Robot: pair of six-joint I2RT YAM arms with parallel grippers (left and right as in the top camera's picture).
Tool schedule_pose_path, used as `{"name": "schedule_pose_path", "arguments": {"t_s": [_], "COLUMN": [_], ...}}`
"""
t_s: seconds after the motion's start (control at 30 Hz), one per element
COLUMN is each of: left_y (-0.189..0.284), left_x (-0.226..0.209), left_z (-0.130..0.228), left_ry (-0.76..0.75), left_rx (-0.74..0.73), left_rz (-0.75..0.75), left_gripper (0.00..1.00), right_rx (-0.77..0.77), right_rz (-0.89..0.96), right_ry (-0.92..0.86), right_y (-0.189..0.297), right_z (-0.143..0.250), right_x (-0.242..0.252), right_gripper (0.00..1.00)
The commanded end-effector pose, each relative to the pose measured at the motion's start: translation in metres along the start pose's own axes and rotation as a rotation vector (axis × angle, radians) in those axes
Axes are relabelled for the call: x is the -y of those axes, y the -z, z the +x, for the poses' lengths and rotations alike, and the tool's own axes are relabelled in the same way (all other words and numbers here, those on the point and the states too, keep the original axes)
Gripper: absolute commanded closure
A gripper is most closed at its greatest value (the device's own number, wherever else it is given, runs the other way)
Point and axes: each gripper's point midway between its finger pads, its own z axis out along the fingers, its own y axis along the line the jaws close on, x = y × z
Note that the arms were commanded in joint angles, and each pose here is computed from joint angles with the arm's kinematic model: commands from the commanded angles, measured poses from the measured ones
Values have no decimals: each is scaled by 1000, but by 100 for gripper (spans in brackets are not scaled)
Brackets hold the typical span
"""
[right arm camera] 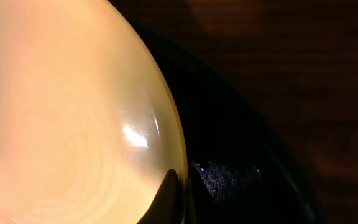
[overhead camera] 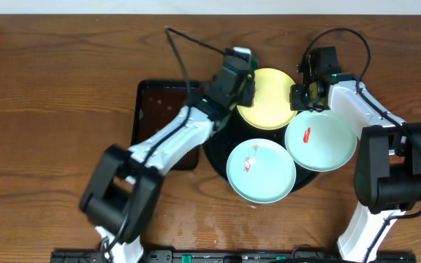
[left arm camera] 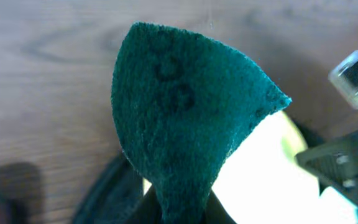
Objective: Clean dirty plates on tray and stack at the side
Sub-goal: 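Move held sponge with left gripper onto yellow plate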
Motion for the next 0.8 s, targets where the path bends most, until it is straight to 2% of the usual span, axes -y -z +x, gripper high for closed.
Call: {"name": "schedule_pose_path", "arguments": {"t_s": [0.0,0.3,0.77], "left_y": [-2,-8,-56], "left_x": [5,24,16], "left_z": [-19,-45,-6], "left_ry": [8,-53,-58], "left_rx": [31,-60,-125], "left_rz": [10,32,13], "left_gripper": [93,93,93], "right_rx": [12,13,13], "right_rz": [18,18,18], "right_ry": [5,5,5], "right_y": [5,5,5], "right_z": [-5,-5,-5], "right_x": [3,3,3], "right_gripper": [99,99,99]}}
